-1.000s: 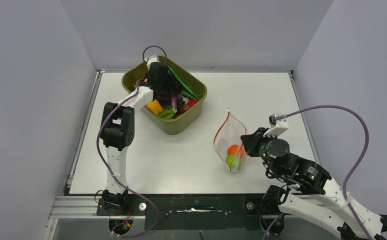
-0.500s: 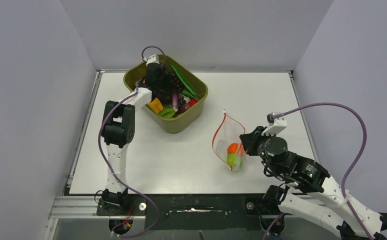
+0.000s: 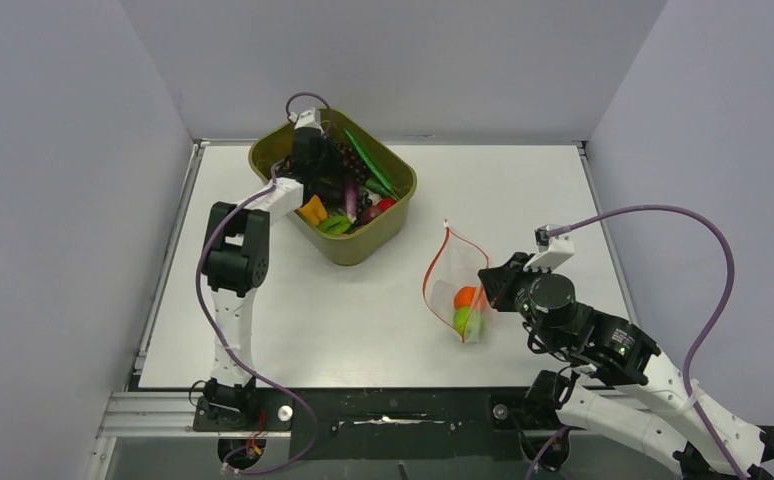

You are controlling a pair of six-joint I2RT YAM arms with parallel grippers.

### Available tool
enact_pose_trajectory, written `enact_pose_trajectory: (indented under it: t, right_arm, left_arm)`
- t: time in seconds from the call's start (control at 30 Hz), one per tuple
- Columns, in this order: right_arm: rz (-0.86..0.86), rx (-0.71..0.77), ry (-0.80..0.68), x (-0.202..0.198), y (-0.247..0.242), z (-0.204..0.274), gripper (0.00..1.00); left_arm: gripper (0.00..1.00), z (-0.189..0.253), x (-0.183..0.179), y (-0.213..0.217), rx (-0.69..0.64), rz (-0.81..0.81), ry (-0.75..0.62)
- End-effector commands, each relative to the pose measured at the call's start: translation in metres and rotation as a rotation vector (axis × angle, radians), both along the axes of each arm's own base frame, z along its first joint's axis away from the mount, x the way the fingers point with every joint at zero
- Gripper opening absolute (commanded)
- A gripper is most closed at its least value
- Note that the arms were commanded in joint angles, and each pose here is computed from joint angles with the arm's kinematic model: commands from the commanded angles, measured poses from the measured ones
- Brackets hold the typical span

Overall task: Place the food in the zip-top bag and seal the zipper
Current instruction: Pick up the fake fruit from the bin.

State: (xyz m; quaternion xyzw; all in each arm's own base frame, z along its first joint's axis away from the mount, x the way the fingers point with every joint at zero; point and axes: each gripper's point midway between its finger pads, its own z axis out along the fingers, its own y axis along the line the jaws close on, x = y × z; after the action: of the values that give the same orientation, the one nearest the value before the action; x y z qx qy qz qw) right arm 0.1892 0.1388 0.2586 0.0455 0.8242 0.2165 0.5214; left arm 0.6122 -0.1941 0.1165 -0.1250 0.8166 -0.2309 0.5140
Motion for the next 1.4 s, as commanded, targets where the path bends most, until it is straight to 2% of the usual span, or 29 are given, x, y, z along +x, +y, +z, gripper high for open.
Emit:
enact_pose_trajectory:
  t: [0.0,0.03,0.07,0.17,0.23,0.43,0.57,0.87,1.0,1.23,1.37]
  right_arm:
    - [0.01,0.084,-0.032,0.002,0.008,0.02,0.0]
    - [0.013,0.089,-0.028,0.001,0.009,0.019,0.0]
    - [0.014,0.095,-0.026,0.001,0.01,0.019,0.0]
    - [0.014,0.108,-0.028,0.001,0.01,0.019,0.0]
    - [0.015,0.116,-0.029,0.0,0.01,0.02,0.0]
    - [0.028,0.123,-0.022,-0.002,0.012,0.02,0.0]
    - [0.017,0.121,-0.026,-0.001,0.01,0.021,0.0]
    - [0.003,0.103,-0.034,0.001,0.007,0.021,0.0]
    - [0.004,0.092,-0.037,0.003,0.008,0.019,0.0]
    - [-0.003,0.076,-0.045,0.006,0.009,0.021,0.0]
    - [0.0,0.068,-0.046,0.008,0.011,0.019,0.0]
  left_arm:
    - [0.0,0.076,-0.001,0.0,-0.003,-0.023,-0.159]
    - [0.0,0.076,-0.002,0.002,0.003,-0.021,-0.157]
    - [0.04,0.077,-0.002,0.003,0.005,-0.018,-0.154]
    - [0.26,0.075,-0.005,0.003,0.011,-0.016,-0.13]
    - [0.36,0.071,-0.005,0.003,0.016,-0.022,-0.11]
    - [0.42,0.044,-0.003,-0.001,0.027,-0.039,-0.045]
    - [0.5,0.034,-0.001,-0.002,0.035,-0.038,-0.019]
    - [0.44,0.022,0.009,-0.009,0.019,-0.056,-0.019]
    - [0.34,0.02,0.011,-0.011,0.004,-0.06,-0.019]
    - [0.27,0.022,0.007,-0.014,-0.011,-0.069,-0.01]
    - [0.18,0.03,0.004,-0.013,-0.014,-0.071,-0.027]
